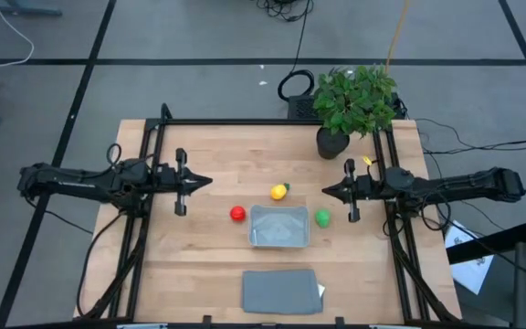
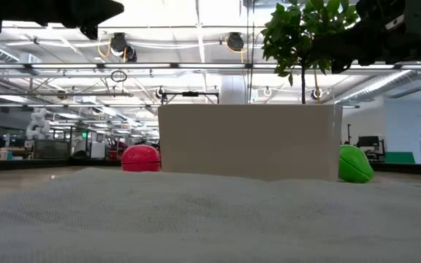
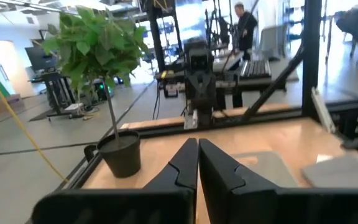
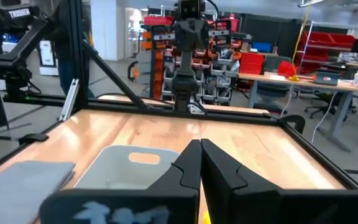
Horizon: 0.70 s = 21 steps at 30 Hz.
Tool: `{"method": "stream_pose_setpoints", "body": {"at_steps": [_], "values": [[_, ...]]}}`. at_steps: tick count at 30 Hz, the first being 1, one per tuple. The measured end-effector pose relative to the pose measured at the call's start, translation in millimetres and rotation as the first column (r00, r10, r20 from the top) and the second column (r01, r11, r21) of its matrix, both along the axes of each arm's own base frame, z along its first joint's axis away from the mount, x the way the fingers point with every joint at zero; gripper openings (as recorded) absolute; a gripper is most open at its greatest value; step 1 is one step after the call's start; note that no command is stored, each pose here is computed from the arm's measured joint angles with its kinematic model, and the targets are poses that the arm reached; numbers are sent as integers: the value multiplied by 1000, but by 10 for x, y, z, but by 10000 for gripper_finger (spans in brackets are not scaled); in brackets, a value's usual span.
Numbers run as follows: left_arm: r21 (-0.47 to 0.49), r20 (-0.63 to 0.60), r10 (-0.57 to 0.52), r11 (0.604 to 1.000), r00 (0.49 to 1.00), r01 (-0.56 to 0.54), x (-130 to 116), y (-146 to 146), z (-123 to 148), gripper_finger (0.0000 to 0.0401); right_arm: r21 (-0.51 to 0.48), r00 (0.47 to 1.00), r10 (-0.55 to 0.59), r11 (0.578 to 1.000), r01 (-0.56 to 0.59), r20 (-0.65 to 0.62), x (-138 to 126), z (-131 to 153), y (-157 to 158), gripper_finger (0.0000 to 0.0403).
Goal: Pick and placing Produce into tupperware
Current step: Put the pear into the gray bin
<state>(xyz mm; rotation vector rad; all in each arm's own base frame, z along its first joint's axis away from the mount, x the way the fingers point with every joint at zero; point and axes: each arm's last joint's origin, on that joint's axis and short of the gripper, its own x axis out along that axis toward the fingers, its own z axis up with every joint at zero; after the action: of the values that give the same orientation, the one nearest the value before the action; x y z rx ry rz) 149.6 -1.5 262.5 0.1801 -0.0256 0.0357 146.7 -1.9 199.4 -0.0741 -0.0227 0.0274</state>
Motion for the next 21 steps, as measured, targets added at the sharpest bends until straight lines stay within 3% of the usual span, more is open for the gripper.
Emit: {"method": "stream_pose_setpoints", "body": {"at_steps": [7, 10, 21], "values": [[8, 4, 0, 1000, 1000, 0, 31, -1, -3, 7, -19, 1000, -5, 1000, 5, -26, 2, -26, 8, 0], [8, 10, 0, 1000, 1000, 0, 30, -1, 3, 2, -5, 997, -62, 998, 62, -51, 14, -54, 12, 0], [45, 9, 2, 999, 1000, -2, 30, 0, 3, 27, 2, 966, -121, 992, 125, -228, 131, 59, 82, 0]]}}
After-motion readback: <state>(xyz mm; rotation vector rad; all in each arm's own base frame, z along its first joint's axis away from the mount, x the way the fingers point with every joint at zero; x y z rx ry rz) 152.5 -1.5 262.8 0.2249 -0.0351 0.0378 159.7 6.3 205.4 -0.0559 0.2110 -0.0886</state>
